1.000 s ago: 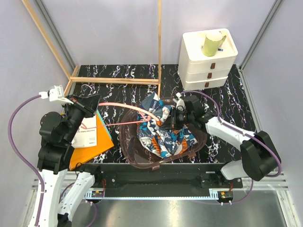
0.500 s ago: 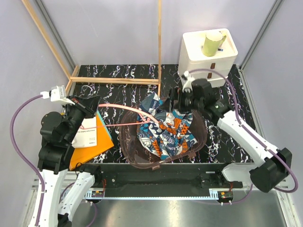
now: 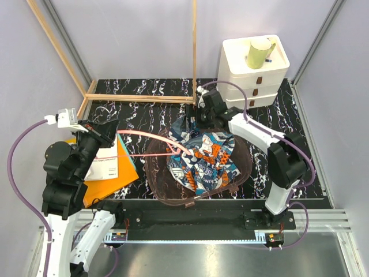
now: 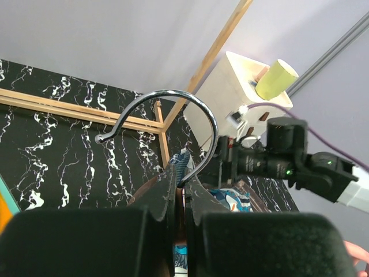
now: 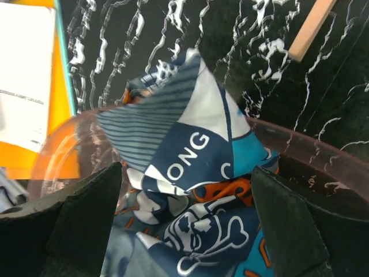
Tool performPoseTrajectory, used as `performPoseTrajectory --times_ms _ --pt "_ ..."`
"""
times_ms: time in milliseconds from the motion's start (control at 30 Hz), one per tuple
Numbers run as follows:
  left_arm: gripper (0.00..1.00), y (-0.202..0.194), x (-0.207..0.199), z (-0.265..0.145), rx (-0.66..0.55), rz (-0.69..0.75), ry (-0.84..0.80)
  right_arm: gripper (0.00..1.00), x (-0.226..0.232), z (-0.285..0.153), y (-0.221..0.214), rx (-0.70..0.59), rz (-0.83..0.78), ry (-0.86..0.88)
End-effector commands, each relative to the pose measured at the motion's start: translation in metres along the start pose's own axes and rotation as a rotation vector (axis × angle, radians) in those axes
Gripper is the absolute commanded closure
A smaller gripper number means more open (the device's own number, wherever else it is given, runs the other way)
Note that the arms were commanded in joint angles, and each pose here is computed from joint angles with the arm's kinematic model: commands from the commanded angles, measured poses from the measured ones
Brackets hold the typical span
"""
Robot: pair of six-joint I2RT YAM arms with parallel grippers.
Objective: Remove the shorts from the hanger
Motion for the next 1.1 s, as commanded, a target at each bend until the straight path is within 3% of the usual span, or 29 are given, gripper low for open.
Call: performPoseTrajectory --times_ms 0,267,367,400,433,633,767,1033,1067 --pt "1.0 0.019 -0.007 -0.009 -0.078 0.026 -0.019 0.0 0.014 0.011 -0.009 -0.078 -0.095 0.034" --pt "1.0 0.014 -0.006 -0.007 -0.066 0.008 -0.021 0.0 -0.001 0.038 -0.033 -0.049 -0.126 -0.017" --pt "1.0 0.015 -0.006 -0.008 -0.069 0.001 -0.022 0.12 -0.004 0.042 -0.041 -0.033 -0.125 -0.029" --pt "1.0 0.016 -0.007 -0.008 -0.069 0.001 -0.023 0.17 -0.006 0.042 -0.046 -0.016 -0.119 -0.024" --pt "1.0 0.015 -0.007 -0.007 -0.066 0.0 -0.022 0.32 -0.006 0.042 -0.048 -0.011 -0.114 -0.015" --pt "1.0 0.015 -0.007 -0.003 -0.058 -0.009 -0.029 0.83 0.002 0.016 -0.071 0.071 -0.081 0.065" --pt "1.0 0.014 -0.008 0.004 -0.038 0.003 -0.051 1.0 0.016 -0.023 -0.083 0.138 -0.052 0.16" --pt "1.0 0.007 -0.01 0.021 -0.016 -0.03 -0.099 1.0 0.001 -0.059 -0.127 0.214 -0.008 0.184" --pt "1.0 0.007 -0.011 0.026 -0.013 -0.032 -0.11 0.9 -0.001 -0.058 -0.131 0.23 -0.011 0.187"
Point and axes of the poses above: each gripper's point midway between its finger pads, its own z axis out along the fingers, its own x axis along the line the jaws close on, y = z × x, the point moved 8 cm from there along -z, back along the fingers, and after that the axes turned 9 degrees about z, right-handed, at the moved point
